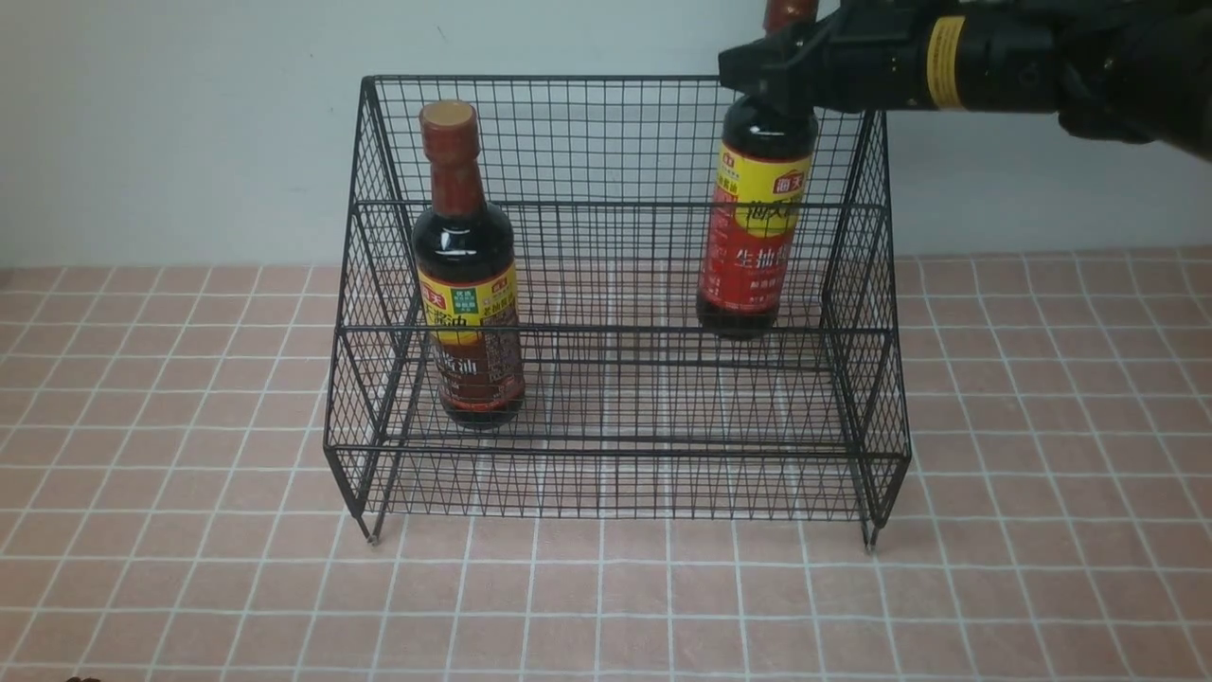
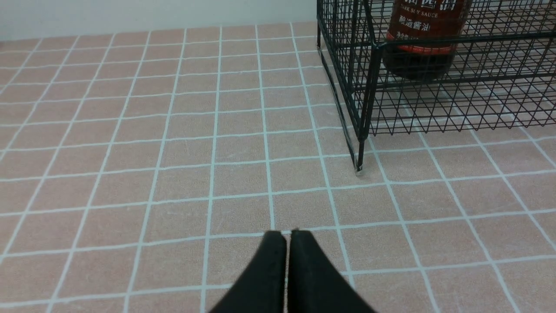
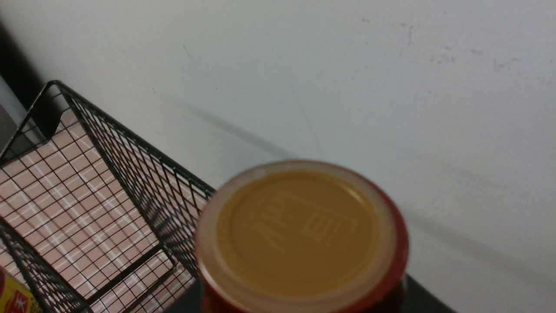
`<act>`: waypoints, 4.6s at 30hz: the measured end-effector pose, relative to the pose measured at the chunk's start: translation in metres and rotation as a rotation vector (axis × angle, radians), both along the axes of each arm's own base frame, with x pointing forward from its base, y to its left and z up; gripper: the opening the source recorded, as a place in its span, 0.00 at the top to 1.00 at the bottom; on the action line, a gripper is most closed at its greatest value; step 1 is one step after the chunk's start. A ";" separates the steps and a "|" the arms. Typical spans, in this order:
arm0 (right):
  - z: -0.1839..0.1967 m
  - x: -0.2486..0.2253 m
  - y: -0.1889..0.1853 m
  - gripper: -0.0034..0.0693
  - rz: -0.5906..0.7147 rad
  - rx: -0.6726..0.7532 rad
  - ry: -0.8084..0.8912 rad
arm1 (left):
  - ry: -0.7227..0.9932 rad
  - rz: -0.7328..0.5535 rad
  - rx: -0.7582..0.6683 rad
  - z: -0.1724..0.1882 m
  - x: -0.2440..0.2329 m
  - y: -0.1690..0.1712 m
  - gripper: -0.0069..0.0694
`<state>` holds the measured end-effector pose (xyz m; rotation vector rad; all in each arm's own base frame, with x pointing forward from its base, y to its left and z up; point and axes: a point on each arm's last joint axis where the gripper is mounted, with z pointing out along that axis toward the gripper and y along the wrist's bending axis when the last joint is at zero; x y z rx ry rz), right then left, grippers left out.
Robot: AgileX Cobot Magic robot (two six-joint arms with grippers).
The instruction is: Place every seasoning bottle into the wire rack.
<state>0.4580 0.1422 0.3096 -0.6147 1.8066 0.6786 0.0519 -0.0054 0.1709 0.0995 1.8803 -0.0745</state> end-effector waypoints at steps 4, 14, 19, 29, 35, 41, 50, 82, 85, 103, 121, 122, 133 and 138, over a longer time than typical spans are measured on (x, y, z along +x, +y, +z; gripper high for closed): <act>0.000 -0.001 0.001 0.58 0.020 -0.002 0.000 | 0.000 0.000 0.000 0.000 0.000 0.000 0.92; -0.003 -0.009 0.007 0.58 0.140 0.006 0.023 | 0.000 0.000 0.000 0.000 0.000 0.000 0.92; -0.003 -0.009 0.007 0.58 0.142 0.001 0.018 | 0.000 0.000 0.000 0.000 0.000 0.000 0.92; 0.002 -0.009 0.005 0.58 0.143 -0.068 -0.078 | 0.000 0.000 0.000 0.000 0.000 0.000 0.92; 0.013 -0.013 0.004 0.58 0.150 -0.096 -0.138 | 0.000 0.000 0.000 0.000 0.000 0.000 0.92; 0.012 -0.018 0.010 0.58 0.218 -0.126 -0.180 | 0.000 0.000 0.000 0.000 0.000 0.000 0.92; -0.001 -0.013 0.012 0.58 0.232 -0.149 -0.178 | 0.000 0.000 0.000 0.000 0.000 0.000 0.92; 0.007 -0.013 0.012 0.31 0.228 -0.149 -0.198 | 0.000 0.000 0.000 0.000 0.000 0.000 0.92; 0.008 -0.013 0.011 0.30 0.220 -0.150 -0.202 | 0.000 0.000 0.000 0.000 0.000 0.000 0.92; 0.093 -0.054 -0.001 0.31 0.145 -0.110 -0.363 | 0.000 0.000 0.000 0.000 0.000 0.000 0.92; 0.253 -0.208 -0.041 0.96 0.014 0.078 -0.688 | 0.000 0.000 0.000 0.000 0.000 0.000 0.92; 0.254 -0.211 -0.043 0.97 0.011 0.053 -0.718 | 0.000 0.000 0.000 0.000 0.000 0.000 0.92; 0.285 -0.235 -0.084 0.97 -0.323 -0.618 -1.295 | 0.000 0.000 0.000 0.000 0.000 0.000 0.92; 0.286 -0.224 -0.113 0.97 -0.681 -0.683 -1.203 | 0.000 0.000 0.000 0.000 0.000 0.000 0.92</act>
